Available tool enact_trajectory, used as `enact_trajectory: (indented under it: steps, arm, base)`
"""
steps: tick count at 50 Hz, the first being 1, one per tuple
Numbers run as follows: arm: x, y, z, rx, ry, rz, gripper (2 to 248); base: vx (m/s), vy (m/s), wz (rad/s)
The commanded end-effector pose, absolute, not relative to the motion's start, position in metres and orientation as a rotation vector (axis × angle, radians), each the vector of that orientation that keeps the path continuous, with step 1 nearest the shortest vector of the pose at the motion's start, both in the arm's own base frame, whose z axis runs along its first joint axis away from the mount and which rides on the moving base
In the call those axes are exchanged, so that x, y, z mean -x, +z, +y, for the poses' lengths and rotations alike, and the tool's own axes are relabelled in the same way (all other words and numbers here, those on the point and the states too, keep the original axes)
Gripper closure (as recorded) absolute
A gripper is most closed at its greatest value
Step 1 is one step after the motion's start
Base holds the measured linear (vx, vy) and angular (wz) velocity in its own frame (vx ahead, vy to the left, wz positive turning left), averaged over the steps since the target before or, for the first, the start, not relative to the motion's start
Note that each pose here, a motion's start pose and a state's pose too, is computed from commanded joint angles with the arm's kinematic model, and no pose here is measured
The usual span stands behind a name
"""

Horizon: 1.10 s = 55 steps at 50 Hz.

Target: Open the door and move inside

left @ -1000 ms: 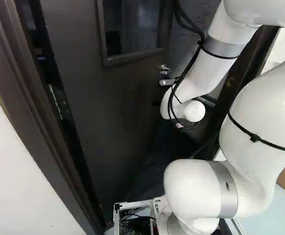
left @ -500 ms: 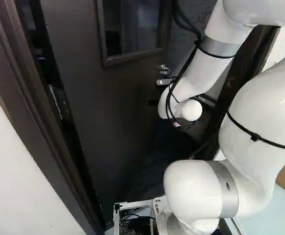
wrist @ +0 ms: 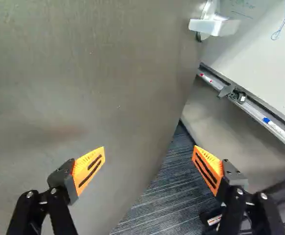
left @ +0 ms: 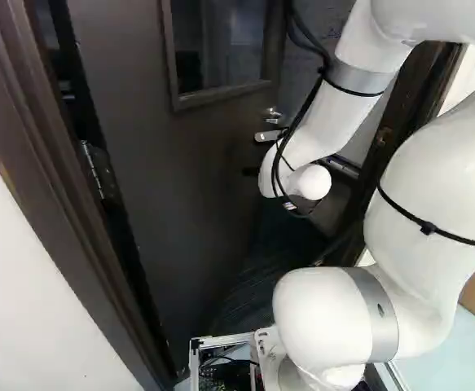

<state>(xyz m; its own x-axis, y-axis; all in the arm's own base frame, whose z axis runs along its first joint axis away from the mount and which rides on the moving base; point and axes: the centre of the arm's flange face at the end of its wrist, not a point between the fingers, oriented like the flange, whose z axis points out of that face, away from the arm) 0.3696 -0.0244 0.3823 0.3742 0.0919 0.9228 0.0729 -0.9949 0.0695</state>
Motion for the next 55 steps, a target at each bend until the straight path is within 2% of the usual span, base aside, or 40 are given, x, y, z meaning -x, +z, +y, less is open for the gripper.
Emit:
enact_trajectory:
  steps: [55]
  arm:
    - [-0.396,0.383,0.014,-2.624,1.773,0.153,3]
  base:
    - [0.000,0.000,0.000]
